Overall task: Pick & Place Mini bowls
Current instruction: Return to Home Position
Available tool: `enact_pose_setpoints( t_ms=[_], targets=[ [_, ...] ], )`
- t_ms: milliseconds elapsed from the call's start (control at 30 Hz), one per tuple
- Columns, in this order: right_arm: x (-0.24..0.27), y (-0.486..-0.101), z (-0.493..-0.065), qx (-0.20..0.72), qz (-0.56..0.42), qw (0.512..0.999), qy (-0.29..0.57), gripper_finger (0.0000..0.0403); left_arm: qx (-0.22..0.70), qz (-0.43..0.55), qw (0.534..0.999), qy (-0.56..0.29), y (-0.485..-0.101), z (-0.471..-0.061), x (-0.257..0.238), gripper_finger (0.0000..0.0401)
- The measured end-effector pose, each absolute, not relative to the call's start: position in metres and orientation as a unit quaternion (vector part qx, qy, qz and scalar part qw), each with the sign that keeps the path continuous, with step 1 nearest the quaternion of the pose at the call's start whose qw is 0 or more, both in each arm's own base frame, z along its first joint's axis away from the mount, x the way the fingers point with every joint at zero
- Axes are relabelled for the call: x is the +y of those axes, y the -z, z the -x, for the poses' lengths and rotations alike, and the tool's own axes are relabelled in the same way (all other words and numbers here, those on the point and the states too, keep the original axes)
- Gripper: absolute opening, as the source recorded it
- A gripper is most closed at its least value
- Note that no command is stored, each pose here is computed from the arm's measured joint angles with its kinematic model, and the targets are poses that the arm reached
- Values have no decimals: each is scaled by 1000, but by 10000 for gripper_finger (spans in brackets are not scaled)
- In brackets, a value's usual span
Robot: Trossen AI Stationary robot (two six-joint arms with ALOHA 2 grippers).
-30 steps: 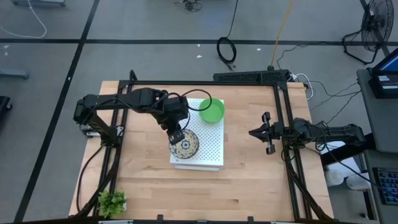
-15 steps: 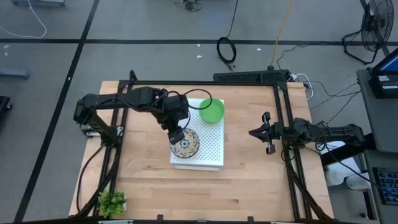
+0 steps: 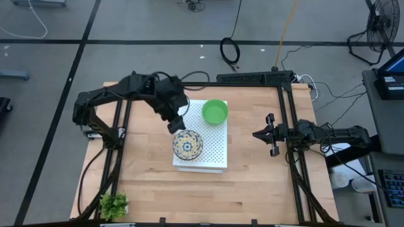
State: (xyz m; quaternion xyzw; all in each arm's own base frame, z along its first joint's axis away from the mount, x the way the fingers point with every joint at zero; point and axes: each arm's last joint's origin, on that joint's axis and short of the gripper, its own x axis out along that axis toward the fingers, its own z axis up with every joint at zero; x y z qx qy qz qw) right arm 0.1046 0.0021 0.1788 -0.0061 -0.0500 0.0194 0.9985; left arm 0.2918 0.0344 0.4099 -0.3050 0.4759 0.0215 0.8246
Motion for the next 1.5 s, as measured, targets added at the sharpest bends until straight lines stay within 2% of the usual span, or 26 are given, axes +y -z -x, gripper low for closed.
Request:
enact_pose_setpoints(
  t_ms=[233,433,533,600,767,867,1000,1133,1233,1367,1500],
  targets=[
    [2,-179,-105,-50,6,999,-19,16,396,220,891,-30,-456,-254,38,166],
    [2,-179,-105,-50,6,999,-19,16,327,189,925,-31,-494,-184,27,166],
    [2,-179,-105,-50,6,999,-19,16,323,163,931,-48,-497,-144,17,166],
    [2,-179,-105,-50,6,999,-19,16,304,140,938,-90,-494,-124,13,166],
    [2,-179,-105,-50,6,999,-19,16,213,81,953,-199,-462,-109,11,166],
    [2,-179,-105,-50,6,999,-19,16,162,48,969,-180,-428,-118,9,166],
    [2,-179,-105,-50,6,999,-19,16,143,16,982,-119,-363,-131,6,166],
    [2,-179,-105,-50,6,999,-19,16,125,33,981,-143,-310,-129,7,166],
    [2,-179,-105,-50,6,999,-19,16,49,39,985,-159,-294,-111,9,166],
    [2,-179,-105,-50,6,999,-20,16,-77,24,988,-132,-286,-75,7,166],
    [2,-179,-105,-50,6,999,-20,16,-110,30,988,-100,-259,-63,6,166]
  ],
)
